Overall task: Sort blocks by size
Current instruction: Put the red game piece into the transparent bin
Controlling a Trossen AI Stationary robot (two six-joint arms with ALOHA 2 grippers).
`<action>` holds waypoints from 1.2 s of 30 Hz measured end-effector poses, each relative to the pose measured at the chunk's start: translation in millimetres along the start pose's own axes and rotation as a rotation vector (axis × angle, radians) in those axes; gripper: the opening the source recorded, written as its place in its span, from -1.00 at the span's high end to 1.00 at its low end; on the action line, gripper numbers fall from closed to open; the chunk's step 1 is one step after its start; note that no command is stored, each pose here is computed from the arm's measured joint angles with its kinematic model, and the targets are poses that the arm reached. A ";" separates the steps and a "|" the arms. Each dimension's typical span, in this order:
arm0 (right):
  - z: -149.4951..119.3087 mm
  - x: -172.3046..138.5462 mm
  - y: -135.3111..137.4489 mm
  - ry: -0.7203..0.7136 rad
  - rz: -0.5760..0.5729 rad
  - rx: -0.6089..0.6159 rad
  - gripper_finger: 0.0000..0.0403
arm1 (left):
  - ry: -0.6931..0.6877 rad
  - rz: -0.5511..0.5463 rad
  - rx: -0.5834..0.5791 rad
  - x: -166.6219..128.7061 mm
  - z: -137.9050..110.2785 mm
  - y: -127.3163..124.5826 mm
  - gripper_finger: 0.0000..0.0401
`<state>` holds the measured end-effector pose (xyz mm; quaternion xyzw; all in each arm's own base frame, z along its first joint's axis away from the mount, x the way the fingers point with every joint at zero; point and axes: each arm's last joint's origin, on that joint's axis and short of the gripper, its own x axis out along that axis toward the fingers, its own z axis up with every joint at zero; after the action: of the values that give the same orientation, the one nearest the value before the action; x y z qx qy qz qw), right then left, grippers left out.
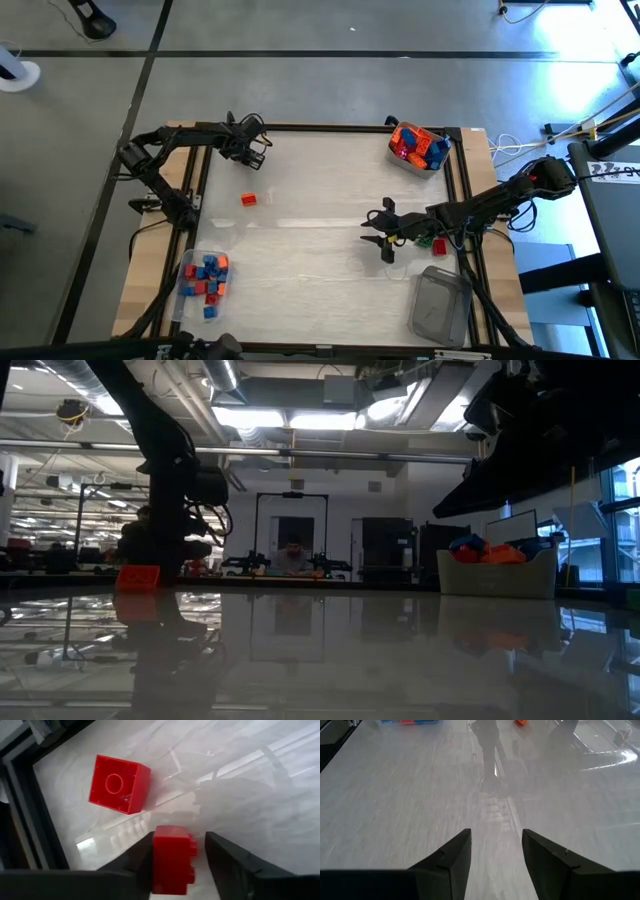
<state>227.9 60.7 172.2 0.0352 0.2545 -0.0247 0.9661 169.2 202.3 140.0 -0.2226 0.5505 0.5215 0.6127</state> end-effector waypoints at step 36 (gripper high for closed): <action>0.1 0.0 -0.5 -0.004 -0.013 0.000 0.12 | -0.307 -0.429 0.313 -170.6 -90.6 -58.1 0.60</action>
<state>227.9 60.2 172.2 0.0333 0.2529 -0.0309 0.9664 206.1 37.7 250.5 -0.1553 0.4655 0.3168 0.8117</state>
